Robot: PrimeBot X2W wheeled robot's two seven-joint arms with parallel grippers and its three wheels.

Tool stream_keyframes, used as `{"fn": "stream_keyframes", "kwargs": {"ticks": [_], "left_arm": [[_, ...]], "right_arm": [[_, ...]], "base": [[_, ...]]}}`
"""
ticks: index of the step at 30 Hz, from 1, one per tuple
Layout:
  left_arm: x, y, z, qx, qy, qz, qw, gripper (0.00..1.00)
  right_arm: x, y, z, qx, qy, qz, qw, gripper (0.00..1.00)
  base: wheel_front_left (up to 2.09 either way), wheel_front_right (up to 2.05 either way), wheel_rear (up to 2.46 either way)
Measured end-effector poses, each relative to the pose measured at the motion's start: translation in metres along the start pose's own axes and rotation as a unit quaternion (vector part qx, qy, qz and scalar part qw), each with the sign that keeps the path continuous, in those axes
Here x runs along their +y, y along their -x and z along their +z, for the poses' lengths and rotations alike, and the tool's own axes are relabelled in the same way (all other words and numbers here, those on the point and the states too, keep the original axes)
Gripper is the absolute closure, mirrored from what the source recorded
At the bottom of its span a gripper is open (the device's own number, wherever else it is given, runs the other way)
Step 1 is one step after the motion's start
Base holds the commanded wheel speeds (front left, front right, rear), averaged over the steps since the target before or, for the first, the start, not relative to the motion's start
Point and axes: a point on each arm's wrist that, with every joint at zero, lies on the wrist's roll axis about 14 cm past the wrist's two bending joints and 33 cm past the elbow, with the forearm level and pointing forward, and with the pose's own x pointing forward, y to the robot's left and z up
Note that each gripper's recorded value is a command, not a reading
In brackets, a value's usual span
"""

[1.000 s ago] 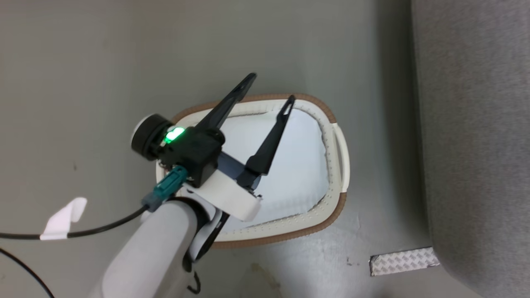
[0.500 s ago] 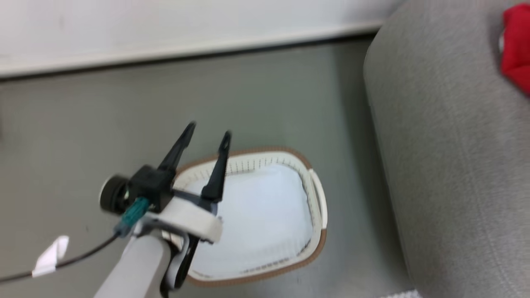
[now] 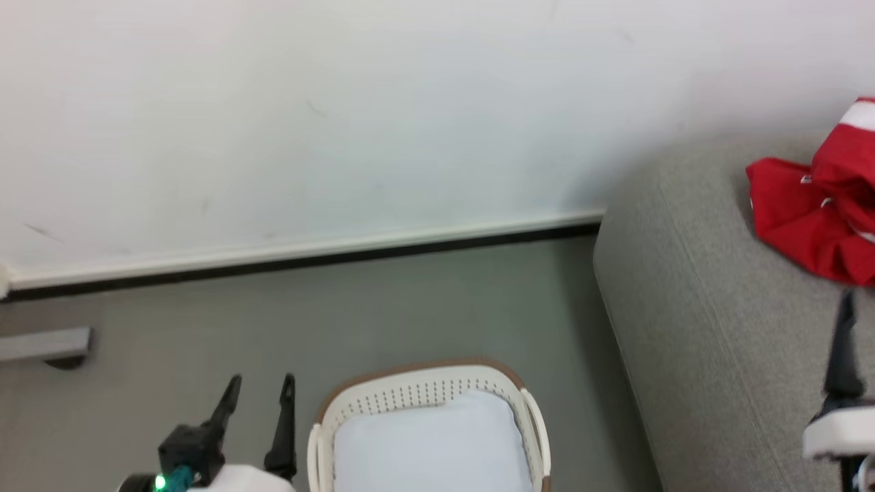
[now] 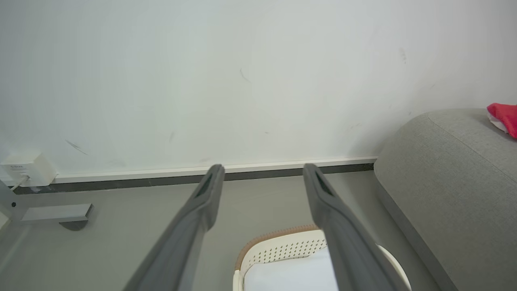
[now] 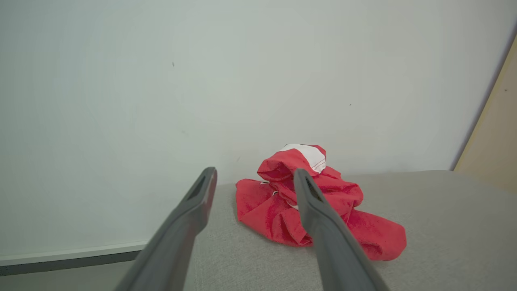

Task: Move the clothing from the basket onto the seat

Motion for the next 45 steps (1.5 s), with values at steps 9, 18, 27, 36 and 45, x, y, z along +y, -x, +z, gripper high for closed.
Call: {"fn": "stream_keyframes", "kwargs": {"ticks": [9, 18, 27, 36, 45], "left_arm": [[0.037, 0.05, 0.013, -0.021, 0.001, 0.064, 0.998, 0.0], [0.053, 0.072, 0.013, -0.027, 0.005, 0.088, 0.996, 0.0], [0.052, 0.078, 0.008, -0.022, 0.008, 0.089, 0.996, 0.0], [0.055, 0.079, 0.007, -0.022, 0.009, 0.093, 0.995, 0.0], [0.05, 0.077, 0.008, -0.024, 0.008, 0.082, 0.996, 0.0]], "right_arm": [[0.045, 0.047, -0.014, 0.023, -0.039, 0.076, 0.996, 0.0], [0.088, 0.074, -0.031, 0.055, -0.048, 0.145, 0.987, 0.0], [0.1, 0.087, -0.046, 0.083, -0.068, 0.161, 0.981, 0.0], [0.108, 0.091, -0.052, 0.094, -0.074, 0.172, 0.978, 0.0], [0.113, 0.091, -0.051, 0.094, -0.078, 0.177, 0.977, 0.0]], "base": [[0.0, 0.0, 0.0], [0.0, 0.0, 0.0], [0.0, 0.0, 0.0], [0.0, 0.0, 0.0], [0.0, 0.0, 0.0]]}}
